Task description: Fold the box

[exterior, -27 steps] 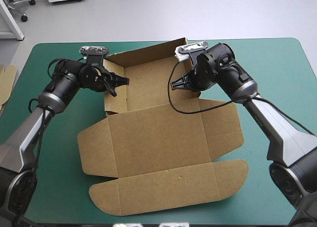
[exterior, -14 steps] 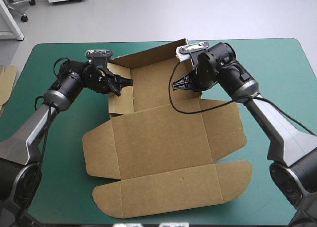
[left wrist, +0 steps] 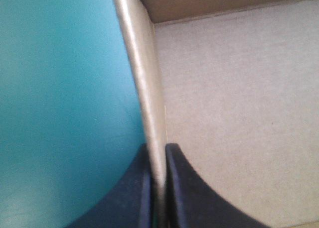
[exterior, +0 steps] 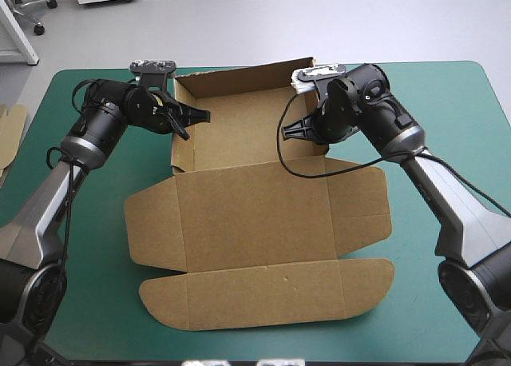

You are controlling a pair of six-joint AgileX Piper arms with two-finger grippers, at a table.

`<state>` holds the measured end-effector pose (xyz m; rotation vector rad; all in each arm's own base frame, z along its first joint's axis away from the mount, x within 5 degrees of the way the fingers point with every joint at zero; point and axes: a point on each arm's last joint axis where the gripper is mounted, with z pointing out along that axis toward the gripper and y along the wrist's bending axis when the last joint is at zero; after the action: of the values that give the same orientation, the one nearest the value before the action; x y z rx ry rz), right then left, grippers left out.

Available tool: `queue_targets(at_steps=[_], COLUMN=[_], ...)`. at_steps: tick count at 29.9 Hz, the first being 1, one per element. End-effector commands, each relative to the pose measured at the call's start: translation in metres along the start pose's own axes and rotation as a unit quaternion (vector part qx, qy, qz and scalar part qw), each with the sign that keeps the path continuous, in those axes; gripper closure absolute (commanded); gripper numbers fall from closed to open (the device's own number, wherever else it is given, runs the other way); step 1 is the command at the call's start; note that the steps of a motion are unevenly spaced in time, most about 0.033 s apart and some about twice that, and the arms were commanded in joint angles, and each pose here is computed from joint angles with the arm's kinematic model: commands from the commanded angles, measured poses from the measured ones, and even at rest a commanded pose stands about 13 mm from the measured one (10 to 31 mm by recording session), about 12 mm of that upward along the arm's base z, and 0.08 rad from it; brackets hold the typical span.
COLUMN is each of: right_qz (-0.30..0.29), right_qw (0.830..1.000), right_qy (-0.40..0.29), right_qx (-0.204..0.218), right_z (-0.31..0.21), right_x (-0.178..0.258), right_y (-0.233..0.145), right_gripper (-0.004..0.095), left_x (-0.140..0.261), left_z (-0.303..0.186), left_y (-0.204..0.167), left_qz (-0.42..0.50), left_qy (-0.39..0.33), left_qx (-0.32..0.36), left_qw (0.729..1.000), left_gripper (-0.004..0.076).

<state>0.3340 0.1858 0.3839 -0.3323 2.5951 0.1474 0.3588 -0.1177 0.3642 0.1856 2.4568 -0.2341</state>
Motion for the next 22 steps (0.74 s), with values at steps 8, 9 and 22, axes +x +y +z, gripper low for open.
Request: queue_targets(at_steps=[8,9,22], right_qz=[-0.002,-0.001,0.005], right_qw=[0.999,0.999,0.999], right_qy=[-0.035,-0.034,-0.026], right_qx=[-0.035,-0.036,-0.037], right_z=[-0.033,-0.032,-0.028], right_x=[-0.002,-0.002,-0.001], right_y=[0.000,0.000,0.001], right_gripper=[0.0922,0.0922,0.0922], left_x=[-0.020,-0.020,-0.012], left_z=[-0.041,-0.042,-0.035], left_y=[-0.005,-0.004,0.004], left_qz=[0.037,0.041,0.062], left_qy=[-0.068,-0.069,0.003], left_qx=[-0.013,-0.020,-0.065], left_qw=[0.997,0.997,0.996], left_gripper=[0.0738,0.0738,0.0738])
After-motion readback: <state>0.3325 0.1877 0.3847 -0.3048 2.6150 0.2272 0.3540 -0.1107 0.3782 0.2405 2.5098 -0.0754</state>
